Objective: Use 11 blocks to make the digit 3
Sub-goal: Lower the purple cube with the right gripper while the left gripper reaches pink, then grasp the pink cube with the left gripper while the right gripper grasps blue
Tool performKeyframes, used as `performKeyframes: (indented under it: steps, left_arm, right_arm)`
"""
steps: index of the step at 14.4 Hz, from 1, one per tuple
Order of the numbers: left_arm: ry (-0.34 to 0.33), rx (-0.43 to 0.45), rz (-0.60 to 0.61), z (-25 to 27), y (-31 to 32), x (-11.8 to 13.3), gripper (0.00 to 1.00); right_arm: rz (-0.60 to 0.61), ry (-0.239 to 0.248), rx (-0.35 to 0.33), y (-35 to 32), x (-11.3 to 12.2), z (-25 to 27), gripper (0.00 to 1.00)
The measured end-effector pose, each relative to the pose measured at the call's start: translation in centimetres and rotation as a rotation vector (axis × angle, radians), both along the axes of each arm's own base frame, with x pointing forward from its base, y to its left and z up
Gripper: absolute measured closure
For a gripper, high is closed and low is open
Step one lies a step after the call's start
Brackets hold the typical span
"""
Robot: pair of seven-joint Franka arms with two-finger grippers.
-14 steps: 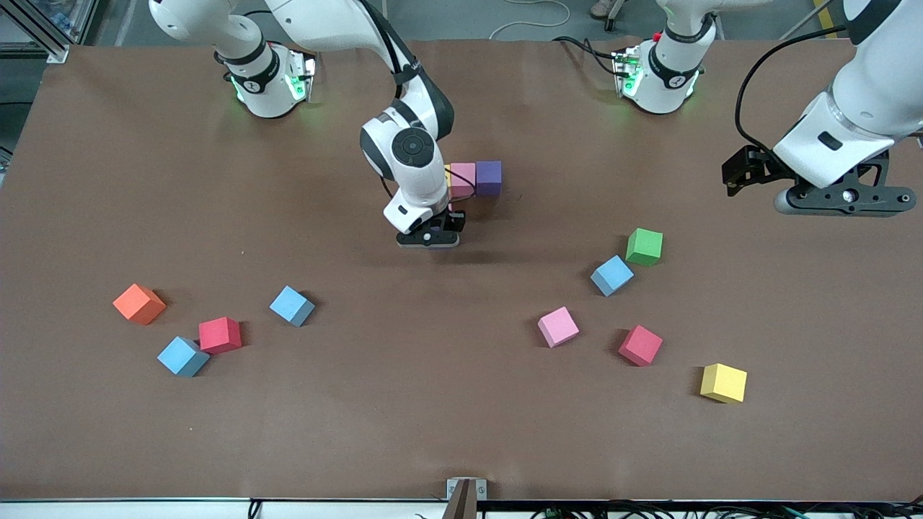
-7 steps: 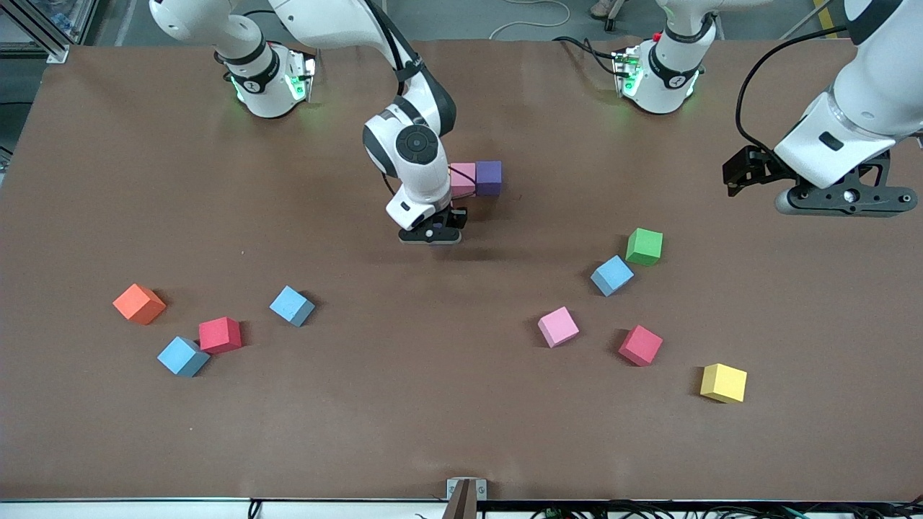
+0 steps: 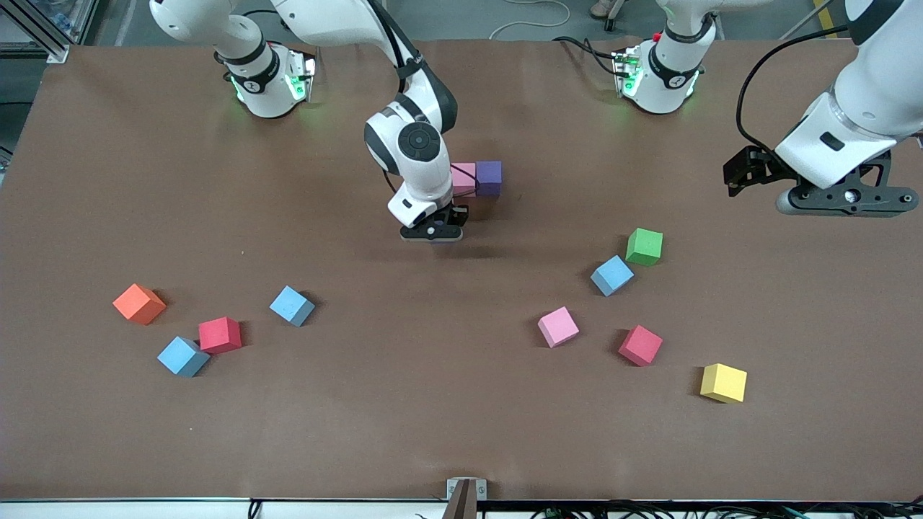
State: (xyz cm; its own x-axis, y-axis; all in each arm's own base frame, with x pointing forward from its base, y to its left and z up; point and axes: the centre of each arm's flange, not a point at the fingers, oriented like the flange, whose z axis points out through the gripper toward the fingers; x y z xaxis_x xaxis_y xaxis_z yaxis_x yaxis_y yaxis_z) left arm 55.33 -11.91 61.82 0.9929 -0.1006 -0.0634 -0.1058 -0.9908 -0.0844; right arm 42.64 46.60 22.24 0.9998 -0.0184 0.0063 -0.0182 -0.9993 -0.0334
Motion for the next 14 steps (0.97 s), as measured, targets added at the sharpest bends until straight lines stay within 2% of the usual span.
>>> performKeyframes:
  steps: [4,6,8,9,13,14]
  left_arm:
    - [0.045,0.001,0.005,-2.6,0.3,1.2,0.0]
    - [0.057,-0.004,0.005,-5.6,0.6,3.2,0.0]
    - [0.024,-0.013,-0.005,-9.6,0.4,6.2,0.0]
    - [0.002,-0.016,-0.011,-11.7,0.3,7.6,0.0]
    - [-0.068,-0.065,-0.02,-21.5,0.0,13.2,0.0]
    - [-0.071,-0.079,-0.012,-24.2,-0.3,14.2,0.0]
  right_arm:
    - [0.002,0.003,-0.002,0.1,-0.1,0.0,0.48]
    - [0.004,0.003,-0.002,0.1,-0.1,0.0,0.48]
    - [0.008,0.003,-0.002,0.1,-0.1,0.0,0.48]
    - [0.012,0.003,-0.003,0.1,-0.2,0.0,0.44]
    - [0.027,0.015,-0.016,-0.2,-0.6,-0.7,0.06]
    - [0.032,0.013,-0.015,-0.2,-0.6,-0.7,0.0]
